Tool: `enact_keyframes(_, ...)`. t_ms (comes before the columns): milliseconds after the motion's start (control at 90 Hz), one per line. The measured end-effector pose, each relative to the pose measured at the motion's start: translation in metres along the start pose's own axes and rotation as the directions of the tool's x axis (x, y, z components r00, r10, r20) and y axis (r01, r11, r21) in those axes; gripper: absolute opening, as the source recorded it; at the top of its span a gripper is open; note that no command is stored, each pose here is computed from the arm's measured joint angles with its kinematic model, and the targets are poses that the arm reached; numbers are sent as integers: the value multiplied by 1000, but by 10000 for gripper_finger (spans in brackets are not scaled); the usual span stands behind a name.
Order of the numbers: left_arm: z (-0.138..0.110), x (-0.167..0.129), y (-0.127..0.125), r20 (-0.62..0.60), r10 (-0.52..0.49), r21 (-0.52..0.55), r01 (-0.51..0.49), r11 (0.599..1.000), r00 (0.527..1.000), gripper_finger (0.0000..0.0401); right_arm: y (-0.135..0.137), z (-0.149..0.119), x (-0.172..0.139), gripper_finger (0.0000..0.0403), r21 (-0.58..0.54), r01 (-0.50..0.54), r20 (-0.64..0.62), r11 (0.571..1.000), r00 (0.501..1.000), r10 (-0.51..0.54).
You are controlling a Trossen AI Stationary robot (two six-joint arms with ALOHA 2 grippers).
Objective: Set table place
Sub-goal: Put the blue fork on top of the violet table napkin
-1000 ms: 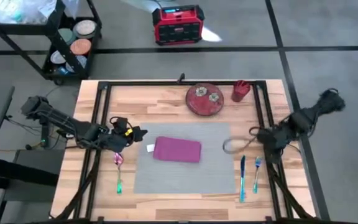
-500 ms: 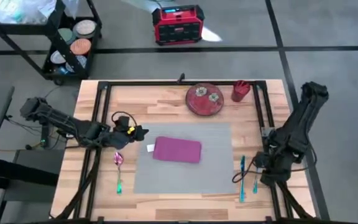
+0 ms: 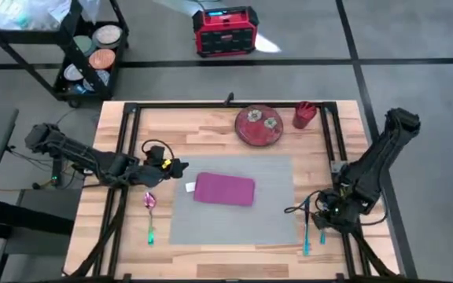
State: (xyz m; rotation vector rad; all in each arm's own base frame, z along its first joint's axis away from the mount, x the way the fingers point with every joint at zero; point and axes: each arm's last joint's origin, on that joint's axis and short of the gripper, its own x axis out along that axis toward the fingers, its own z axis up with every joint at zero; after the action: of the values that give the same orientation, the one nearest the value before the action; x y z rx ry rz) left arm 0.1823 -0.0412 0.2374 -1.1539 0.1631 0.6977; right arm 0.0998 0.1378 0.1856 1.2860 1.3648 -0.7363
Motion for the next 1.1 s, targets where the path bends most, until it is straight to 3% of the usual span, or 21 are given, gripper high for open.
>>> enact_keyframes(311,1,-1,-1,-22,-9,27,9,1000,1000,15,16,12,24,137,121,93,52,988,994,-100)
enact_keyframes(833,3,3,-1,-97,-3,65,9,998,995,15,8,11,25,128,155,248,36,956,966,-257)
enact_keyframes(1100,10,8,-3,-109,-18,67,26,997,994,15,16,11,39,128,169,245,34,955,966,-254)
